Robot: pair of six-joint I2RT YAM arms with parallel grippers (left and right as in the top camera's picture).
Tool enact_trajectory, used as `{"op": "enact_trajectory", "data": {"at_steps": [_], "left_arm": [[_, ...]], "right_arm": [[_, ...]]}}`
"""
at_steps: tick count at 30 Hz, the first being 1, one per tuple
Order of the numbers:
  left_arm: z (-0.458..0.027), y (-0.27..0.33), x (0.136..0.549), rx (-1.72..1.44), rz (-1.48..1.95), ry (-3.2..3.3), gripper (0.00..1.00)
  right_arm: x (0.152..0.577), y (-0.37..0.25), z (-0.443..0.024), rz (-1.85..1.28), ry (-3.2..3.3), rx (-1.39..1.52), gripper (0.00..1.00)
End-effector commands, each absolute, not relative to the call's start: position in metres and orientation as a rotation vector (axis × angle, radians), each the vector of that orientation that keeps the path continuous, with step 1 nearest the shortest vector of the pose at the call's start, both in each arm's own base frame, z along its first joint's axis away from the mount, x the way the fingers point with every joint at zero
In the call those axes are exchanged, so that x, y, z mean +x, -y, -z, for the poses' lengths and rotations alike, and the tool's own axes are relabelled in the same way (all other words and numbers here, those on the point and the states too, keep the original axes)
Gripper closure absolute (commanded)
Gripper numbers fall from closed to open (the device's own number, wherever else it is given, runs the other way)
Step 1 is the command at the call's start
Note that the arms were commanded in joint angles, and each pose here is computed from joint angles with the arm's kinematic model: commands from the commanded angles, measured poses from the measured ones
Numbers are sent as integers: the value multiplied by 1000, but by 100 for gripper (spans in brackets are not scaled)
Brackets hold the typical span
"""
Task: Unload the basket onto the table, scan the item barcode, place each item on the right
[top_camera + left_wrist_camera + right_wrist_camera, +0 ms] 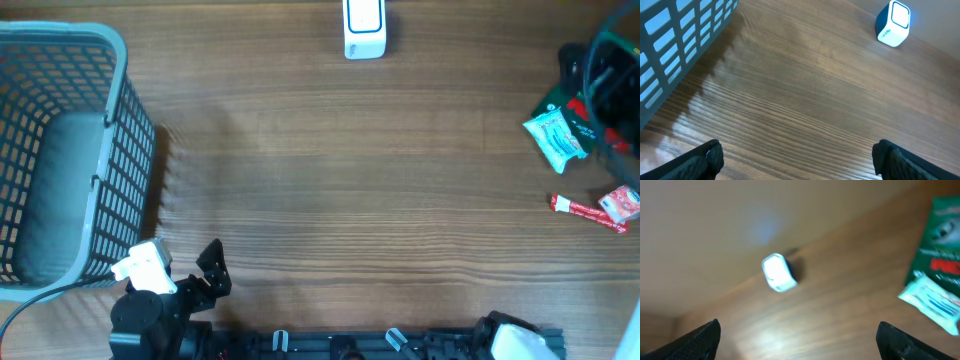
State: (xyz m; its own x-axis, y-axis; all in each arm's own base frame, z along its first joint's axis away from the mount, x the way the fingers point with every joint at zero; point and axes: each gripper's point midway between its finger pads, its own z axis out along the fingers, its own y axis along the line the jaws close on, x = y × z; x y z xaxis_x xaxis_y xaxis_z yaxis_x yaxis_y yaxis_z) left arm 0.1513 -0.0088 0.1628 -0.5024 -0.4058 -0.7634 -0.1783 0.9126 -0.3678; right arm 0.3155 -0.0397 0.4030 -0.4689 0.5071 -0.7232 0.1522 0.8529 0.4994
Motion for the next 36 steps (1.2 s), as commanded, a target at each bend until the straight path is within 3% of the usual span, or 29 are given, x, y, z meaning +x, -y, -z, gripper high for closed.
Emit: {"op": "enact_trajectory", "data": {"at_steps": [1, 7, 14, 25, 36], "left_arm": [[-163, 9, 151, -400, 288, -2102, 0], [-163, 9, 151, -400, 288, -2102, 0], [-163, 9, 151, -400, 288, -2102, 0], [-163, 9, 151, -400, 288, -2102, 0], [-163, 9, 151, -400, 288, -2102, 0]], "right_arm": [[277, 20, -442, -503, -1920, 458, 0], [235, 11, -463, -400, -1845, 376, 0], [200, -11, -436, -258, -1960, 57, 0], [205, -55, -378, -306, -1647, -275, 0], [205, -58, -304, -374, -1269, -192, 0]]}}
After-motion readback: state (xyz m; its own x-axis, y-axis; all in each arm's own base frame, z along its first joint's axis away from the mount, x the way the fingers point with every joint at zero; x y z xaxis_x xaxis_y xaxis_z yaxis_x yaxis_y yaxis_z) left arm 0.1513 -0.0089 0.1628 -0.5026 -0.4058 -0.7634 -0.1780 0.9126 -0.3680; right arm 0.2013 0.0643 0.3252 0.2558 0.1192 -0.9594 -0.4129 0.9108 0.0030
